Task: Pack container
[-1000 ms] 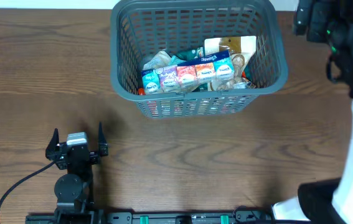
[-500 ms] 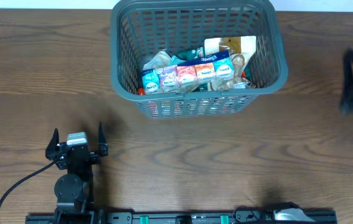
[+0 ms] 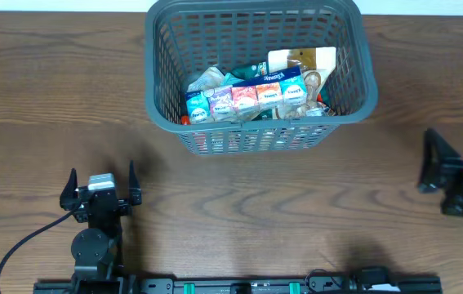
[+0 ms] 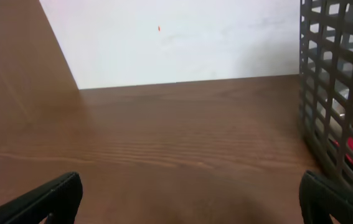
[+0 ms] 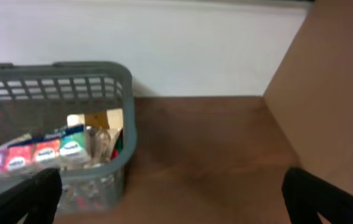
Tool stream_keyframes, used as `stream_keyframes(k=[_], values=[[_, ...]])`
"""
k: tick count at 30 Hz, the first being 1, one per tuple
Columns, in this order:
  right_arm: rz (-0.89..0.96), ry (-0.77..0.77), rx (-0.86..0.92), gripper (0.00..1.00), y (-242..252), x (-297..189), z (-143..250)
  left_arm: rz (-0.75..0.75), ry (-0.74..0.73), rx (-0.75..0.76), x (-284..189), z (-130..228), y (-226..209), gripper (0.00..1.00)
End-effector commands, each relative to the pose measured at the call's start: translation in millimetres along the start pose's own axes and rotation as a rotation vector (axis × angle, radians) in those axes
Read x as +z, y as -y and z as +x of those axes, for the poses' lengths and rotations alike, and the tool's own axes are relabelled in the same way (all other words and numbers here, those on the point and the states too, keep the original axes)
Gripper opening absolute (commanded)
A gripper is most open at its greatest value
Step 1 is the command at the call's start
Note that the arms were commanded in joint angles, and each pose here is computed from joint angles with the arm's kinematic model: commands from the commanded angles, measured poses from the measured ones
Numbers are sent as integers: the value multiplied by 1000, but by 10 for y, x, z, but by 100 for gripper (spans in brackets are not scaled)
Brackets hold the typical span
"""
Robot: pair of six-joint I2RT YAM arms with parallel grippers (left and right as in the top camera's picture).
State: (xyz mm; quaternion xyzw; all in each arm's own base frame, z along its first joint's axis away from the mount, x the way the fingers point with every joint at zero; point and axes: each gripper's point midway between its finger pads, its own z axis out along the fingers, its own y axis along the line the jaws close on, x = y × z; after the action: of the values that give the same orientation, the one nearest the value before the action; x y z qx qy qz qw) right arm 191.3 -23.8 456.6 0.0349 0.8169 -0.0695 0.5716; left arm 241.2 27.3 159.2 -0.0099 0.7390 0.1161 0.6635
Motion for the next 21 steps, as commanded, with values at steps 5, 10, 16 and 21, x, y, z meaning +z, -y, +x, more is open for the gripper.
stream_keyframes(k=[5,10,16,21], values=[[-63,20,-7,99,-180,340,530,-18,-42,19,20,174,-16,99],[-106,69,0,99,-315,607,820,-18,-42,19,20,174,-16,99],[-200,120,-47,99,-531,808,1129,-18,-42,19,20,174,-16,99],[-233,132,-56,99,-616,924,1366,-18,-42,19,20,174,-16,99]])
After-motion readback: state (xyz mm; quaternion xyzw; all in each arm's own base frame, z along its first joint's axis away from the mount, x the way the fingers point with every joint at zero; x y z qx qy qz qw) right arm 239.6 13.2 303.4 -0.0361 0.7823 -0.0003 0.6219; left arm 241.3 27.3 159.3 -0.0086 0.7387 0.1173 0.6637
